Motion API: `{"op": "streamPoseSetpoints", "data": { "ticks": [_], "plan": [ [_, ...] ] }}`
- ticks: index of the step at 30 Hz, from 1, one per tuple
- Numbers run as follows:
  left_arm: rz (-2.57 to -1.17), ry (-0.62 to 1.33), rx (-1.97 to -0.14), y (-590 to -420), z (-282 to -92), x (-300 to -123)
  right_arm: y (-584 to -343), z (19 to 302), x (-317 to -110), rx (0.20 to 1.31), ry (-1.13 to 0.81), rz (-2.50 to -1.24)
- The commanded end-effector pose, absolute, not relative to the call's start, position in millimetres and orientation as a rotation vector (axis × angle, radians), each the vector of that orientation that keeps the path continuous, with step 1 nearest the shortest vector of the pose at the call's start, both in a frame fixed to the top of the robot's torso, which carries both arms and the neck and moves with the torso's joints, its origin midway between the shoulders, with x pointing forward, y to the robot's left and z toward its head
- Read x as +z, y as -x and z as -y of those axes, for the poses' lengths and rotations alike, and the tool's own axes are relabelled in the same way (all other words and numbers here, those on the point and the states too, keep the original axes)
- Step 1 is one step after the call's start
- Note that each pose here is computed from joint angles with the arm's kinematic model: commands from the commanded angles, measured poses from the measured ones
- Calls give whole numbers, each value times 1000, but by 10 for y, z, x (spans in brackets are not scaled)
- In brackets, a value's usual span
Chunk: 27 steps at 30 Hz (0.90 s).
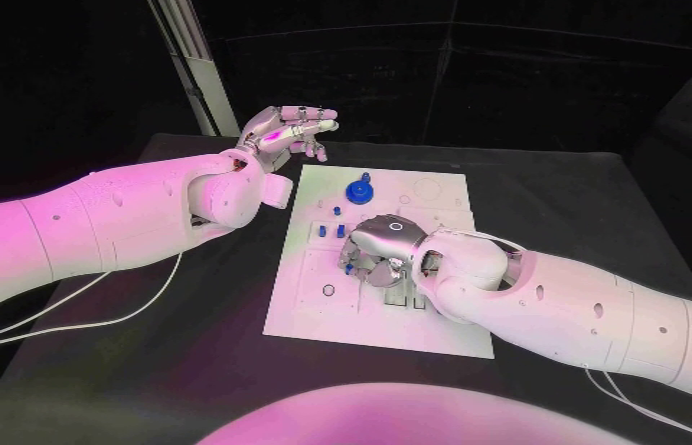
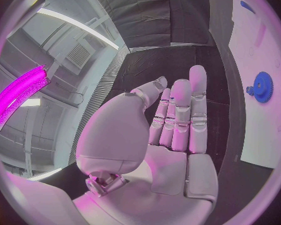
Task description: Assemble the parts on the task board
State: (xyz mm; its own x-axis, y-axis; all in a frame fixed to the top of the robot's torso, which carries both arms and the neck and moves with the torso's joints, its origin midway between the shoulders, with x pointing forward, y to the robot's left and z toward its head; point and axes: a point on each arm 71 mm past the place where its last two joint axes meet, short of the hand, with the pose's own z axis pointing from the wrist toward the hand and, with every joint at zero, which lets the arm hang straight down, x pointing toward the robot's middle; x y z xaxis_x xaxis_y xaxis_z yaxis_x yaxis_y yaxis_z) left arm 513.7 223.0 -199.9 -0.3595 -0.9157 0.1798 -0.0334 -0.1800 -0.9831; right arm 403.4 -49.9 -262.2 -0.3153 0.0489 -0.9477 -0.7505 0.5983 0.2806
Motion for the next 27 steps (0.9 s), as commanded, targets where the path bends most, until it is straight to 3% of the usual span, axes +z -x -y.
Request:
{"op": "streamPoseSetpoints", "data": {
  "ticks": [1,19,27],
  "plan": [
    [-1386,1145,-1643,-5136,-2216,-1985,-4015,475,-2634,877,623,-1727],
    [-1391,1147,-1644,-5137,-2219,-1989,-4046,505,-2606,878,580,-1677],
    [-1392,1149,-1641,-5137,-2242,-1992,-3948,720,-2496,922,506,-1618]
  ]
}}
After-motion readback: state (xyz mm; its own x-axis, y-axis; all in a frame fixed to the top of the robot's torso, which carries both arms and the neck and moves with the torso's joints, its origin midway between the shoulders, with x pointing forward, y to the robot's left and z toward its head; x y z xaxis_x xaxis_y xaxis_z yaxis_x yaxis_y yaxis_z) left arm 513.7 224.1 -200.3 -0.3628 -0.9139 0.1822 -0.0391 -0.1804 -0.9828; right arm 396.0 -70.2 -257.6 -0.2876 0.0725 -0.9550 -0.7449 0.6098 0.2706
